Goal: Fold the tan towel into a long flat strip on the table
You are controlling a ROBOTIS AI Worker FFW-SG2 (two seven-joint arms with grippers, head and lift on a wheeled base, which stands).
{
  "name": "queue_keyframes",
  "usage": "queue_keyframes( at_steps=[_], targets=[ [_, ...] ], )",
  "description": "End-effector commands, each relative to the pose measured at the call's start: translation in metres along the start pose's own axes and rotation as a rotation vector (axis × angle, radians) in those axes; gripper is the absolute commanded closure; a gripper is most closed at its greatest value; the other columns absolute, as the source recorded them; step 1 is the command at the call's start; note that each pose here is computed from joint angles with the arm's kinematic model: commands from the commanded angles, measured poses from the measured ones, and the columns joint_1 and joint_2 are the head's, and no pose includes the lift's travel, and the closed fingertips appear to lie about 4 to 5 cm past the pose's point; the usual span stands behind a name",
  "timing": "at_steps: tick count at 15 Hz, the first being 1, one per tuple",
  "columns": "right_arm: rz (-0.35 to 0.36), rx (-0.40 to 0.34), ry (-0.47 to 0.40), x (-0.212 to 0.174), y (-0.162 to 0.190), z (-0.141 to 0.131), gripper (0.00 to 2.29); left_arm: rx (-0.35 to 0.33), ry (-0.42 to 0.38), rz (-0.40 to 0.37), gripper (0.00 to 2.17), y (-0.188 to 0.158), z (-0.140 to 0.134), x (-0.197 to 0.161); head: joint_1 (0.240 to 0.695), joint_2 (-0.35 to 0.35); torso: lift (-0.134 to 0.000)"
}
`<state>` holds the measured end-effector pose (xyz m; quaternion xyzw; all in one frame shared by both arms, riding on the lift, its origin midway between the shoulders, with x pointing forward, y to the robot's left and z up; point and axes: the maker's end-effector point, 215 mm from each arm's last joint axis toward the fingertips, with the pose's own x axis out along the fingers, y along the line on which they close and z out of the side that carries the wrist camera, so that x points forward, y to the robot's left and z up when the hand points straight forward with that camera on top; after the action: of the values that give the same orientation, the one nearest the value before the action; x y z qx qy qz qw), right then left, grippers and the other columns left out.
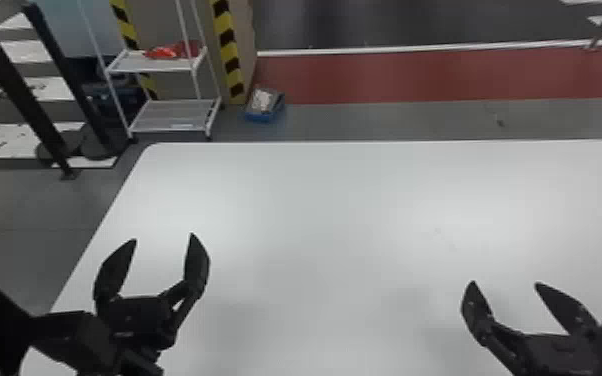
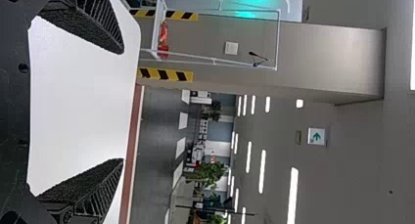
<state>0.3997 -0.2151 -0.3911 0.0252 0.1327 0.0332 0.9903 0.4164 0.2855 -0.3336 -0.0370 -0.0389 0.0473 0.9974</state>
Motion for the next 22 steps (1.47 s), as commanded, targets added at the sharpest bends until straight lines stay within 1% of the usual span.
queue_keyframes(
  at_steps=[1, 22],
  targets=[
    [-0.002, 0.0, 0.001, -0.0004, -0.0009, -0.0005, 0.11, 0.0, 0.0, -0.002, 0.09, -0.0013, -0.0001, 0.0006, 0.695, 0.098, -0.123],
    [-0.01, 0.003, 0.001, -0.0023, -0.0045, -0.0033, 0.11, -0.002, 0.003, -0.001, 0.09, -0.0033, -0.0029, 0.0013, 0.695, 0.087, -0.123]
  ],
)
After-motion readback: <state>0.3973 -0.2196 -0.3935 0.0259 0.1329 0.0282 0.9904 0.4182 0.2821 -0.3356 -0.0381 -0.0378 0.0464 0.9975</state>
